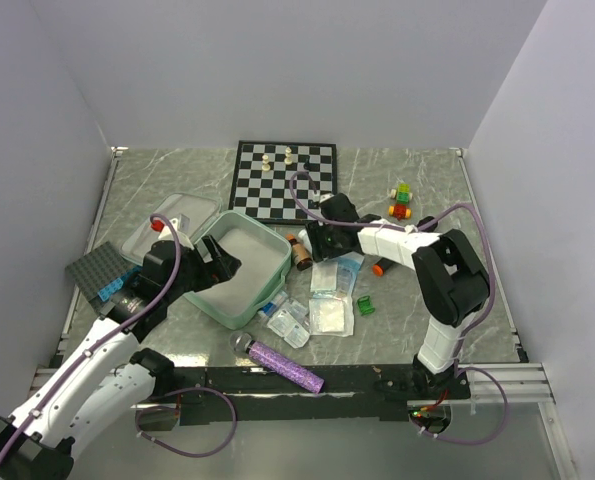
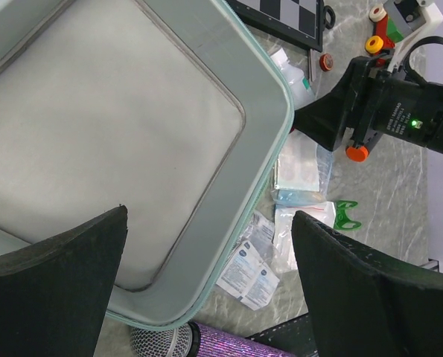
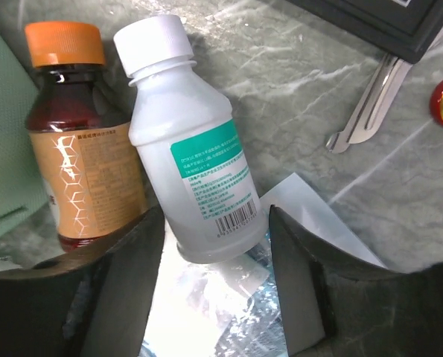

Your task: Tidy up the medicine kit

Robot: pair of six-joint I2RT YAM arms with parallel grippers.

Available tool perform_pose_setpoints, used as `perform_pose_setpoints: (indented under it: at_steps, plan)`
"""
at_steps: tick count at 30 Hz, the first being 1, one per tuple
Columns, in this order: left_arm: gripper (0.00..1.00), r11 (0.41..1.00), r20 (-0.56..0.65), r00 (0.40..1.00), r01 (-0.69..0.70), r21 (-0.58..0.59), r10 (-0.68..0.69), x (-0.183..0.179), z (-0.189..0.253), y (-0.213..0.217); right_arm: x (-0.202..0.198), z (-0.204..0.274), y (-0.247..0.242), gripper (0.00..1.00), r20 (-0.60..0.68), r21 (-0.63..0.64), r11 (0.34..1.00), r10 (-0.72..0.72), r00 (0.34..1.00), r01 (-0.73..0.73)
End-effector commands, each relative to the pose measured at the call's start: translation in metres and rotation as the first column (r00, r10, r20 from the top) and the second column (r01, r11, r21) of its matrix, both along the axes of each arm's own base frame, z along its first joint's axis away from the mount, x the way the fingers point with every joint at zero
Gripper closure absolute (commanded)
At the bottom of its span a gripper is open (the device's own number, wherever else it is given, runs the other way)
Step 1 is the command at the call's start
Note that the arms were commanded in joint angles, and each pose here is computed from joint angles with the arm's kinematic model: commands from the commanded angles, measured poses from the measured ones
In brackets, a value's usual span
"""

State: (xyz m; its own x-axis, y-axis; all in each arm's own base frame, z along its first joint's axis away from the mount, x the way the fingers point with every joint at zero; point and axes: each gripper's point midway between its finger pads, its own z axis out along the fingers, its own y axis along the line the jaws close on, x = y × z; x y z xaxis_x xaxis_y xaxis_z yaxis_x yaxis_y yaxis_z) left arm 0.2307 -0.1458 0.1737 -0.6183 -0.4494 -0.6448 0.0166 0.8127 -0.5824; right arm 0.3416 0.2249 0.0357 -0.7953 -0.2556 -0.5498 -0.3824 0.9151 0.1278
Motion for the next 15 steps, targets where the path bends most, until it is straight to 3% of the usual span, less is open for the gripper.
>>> perform_pose_setpoints:
  at_steps: [1, 5, 9, 15]
  plan:
    - [0.04, 0.999, 0.043, 0.999, 0.026, -0.037, -0.024, 0.004, 0.015, -0.008, 0.007, 0.013, 0.000, 0.30, 0.039, -0.014, 1.000, -0.011, 0.999, 0.011]
    - [0.04, 0.999, 0.035, 0.999, 0.025, -0.035, -0.024, 0.003, 0.014, -0.008, 0.016, 0.012, 0.005, 0.24, 0.032, -0.032, 0.999, -0.001, 0.999, 0.002]
    - [0.04, 0.999, 0.030, 0.999, 0.017, -0.032, -0.016, 0.002, 0.011, -0.006, 0.021, 0.005, 0.007, 0.24, 0.022, -0.047, 0.999, 0.010, 1.000, -0.009]
    - [0.04, 0.999, 0.034, 0.999, 0.018, -0.031, -0.017, 0.003, 0.013, -0.006, 0.021, -0.001, 0.013, 0.40, 0.005, -0.035, 0.999, 0.038, 0.999, -0.037]
